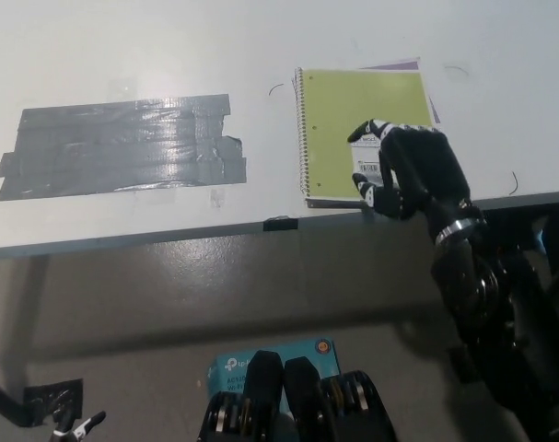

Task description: The robot uses its right hand to align two notebooks stacked together until they are fully overlapped

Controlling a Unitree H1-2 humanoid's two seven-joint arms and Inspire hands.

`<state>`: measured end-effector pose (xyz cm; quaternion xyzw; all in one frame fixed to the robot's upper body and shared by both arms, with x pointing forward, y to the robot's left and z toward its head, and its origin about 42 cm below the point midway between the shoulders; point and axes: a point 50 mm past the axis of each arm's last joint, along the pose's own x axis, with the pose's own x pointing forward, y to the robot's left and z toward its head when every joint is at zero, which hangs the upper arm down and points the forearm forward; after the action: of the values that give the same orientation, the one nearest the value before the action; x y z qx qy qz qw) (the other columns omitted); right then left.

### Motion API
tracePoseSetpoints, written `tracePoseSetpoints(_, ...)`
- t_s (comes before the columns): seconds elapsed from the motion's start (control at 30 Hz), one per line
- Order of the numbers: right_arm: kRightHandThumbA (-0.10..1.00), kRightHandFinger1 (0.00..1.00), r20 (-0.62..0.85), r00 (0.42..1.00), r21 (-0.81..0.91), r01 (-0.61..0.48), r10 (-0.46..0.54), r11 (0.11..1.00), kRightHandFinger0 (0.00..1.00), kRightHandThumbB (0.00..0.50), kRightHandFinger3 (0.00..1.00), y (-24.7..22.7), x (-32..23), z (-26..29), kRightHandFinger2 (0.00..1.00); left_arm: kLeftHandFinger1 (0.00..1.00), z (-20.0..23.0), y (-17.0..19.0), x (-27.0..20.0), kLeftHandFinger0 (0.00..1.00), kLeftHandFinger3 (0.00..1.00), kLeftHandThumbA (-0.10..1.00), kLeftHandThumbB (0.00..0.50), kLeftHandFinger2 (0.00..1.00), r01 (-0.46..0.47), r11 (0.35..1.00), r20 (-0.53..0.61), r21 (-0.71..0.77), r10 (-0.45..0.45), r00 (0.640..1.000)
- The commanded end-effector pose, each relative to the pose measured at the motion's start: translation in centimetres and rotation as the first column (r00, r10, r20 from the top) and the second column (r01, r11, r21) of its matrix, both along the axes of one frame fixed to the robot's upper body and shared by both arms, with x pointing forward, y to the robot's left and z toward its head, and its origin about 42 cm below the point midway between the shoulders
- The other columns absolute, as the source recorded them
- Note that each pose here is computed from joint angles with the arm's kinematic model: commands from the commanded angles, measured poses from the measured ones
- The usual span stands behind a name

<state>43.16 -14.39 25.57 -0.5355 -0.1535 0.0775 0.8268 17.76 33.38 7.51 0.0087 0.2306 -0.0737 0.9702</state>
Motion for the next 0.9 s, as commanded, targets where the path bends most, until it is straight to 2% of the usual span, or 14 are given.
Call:
tracePoseSetpoints(0.0,0.52,0.03,-0.043,0.999,0.031,0.024,-0.022,0.999,0.01,0.129,0.6,-0.5,-1.0,0.6,0.18,0.51,0.8,0.9,0.0,0.33,1.0,1.0,0.5,0.56,0.01,1.0,0.044,0.03,-0.012,0.999)
tracePoseSetpoints(0.07,0.51,0.02,-0.045,0.999,0.031,0.027,-0.025,0.999,0.0,0.129,0.61,-0.7,-1.1,0.5,0.19,0.51,0.8,0.9,0.0,0.31,1.0,1.0,0.5,0.56,0.01,1.0,0.045,0.029,-0.012,0.999)
tracePoseSetpoints(0.1,0.55,0.0,-0.053,0.998,0.013,0.039,-0.038,0.999,0.0,0.142,0.67,-1.4,-0.9,-0.1,0.14,0.5,1.0,0.9,0.2,0.29,1.0,1.0,0.5,0.56,0.004,1.0,0.041,0.027,-0.005,0.999)
tracePoseSetpoints(0.17,0.57,0.0,-0.067,0.997,-0.005,0.049,-0.049,0.999,0.0,0.138,0.7,-1.9,-0.9,-0.4,0.14,0.5,1.1,0.9,0.2,0.28,1.0,1.0,0.5,0.57,0.002,1.0,0.034,0.022,-0.003,0.999)
tracePoseSetpoints(0.27,0.56,0.0,-0.084,0.993,-0.036,0.079,-0.082,0.996,0.0,0.137,0.67,-3.0,-0.1,-0.9,0.12,0.48,1.2,0.9,0.1,0.27,1.0,1.0,0.5,0.56,0.005,1.0,0.041,0.027,-0.006,0.999)
tracePoseSetpoints(0.3,0.59,0.02,-0.092,0.991,-0.059,0.088,-0.093,0.994,0.0,0.135,0.66,-3.3,0.3,-0.9,0.17,0.49,1.3,0.9,0.1,0.27,1.0,1.0,0.5,0.56,0.003,1.0,0.042,0.02,-0.004,0.999)
tracePoseSetpoints(0.4,0.57,0.0,-0.093,0.99,-0.078,0.098,-0.106,0.992,0.0,0.133,0.64,-3.8,1.1,-0.8,0.15,0.48,1.3,1.0,0.3,0.24,1.0,1.0,0.5,0.55,-0.001,1.0,0.049,0.024,0.0,0.999)
tracePoseSetpoints(0.43,0.58,0.0,-0.102,0.988,-0.098,0.106,-0.116,0.99,0.01,0.132,0.63,-4.2,1.3,-1.0,0.16,0.49,1.4,1.0,0.2,0.3,1.0,1.0,0.5,0.55,0.003,0.999,0.054,0.033,-0.005,0.999)
tracePoseSetpoints(0.53,0.6,0.01,-0.096,0.988,-0.143,0.11,-0.124,0.984,0.0,0.141,0.6,-4.5,1.5,-1.6,0.18,0.5,1.4,0.9,0.5,0.31,1.0,1.0,0.5,0.56,0.006,1.0,0.049,0.03,-0.008,0.999)
tracePoseSetpoints(0.57,0.59,0.0,-0.134,0.983,-0.153,0.103,-0.124,0.983,0.0,0.143,0.61,-4.5,1.6,-2.7,0.07,0.49,1.3,1.0,0.5,0.28,1.0,1.0,0.5,0.55,0.007,1.0,0.052,0.028,-0.009,0.999)
tracePoseSetpoints(0.63,0.61,0.01,-0.16,0.978,-0.174,0.102,-0.131,0.979,0.0,0.148,0.66,-4.5,1.7,-3.3,0.12,0.5,1.3,1.0,0.4,0.25,1.0,1.0,0.5,0.57,0.004,1.0,0.053,0.027,-0.006,0.999)
tracePoseSetpoints(0.7,0.6,0.02,-0.187,0.972,-0.199,0.106,-0.144,0.974,0.0,0.151,0.66,-4.8,1.7,-4.3,0.15,0.48,1.1,0.8,0.4,0.25,1.0,1.0,0.5,0.56,0.007,1.0,0.048,0.02,-0.008,0.999)
tracePoseSetpoints(0.77,0.6,0.0,-0.2,0.968,-0.192,0.115,-0.153,0.975,0.0,0.152,0.62,-4.8,2.0,-5.1,0.13,0.48,1.2,0.9,0.5,0.25,1.0,1.0,0.5,0.56,0.006,1.0,0.052,0.029,-0.007,0.999)
tracePoseSetpoints(0.87,0.63,0.0,-0.212,0.964,-0.19,0.119,-0.159,0.975,0.0,0.146,0.64,-4.6,2.0,-5.2,0.09,0.49,1.4,0.9,0.6,0.25,1.0,1.0,0.5,0.56,0.005,1.0,0.051,0.03,-0.007,0.999)
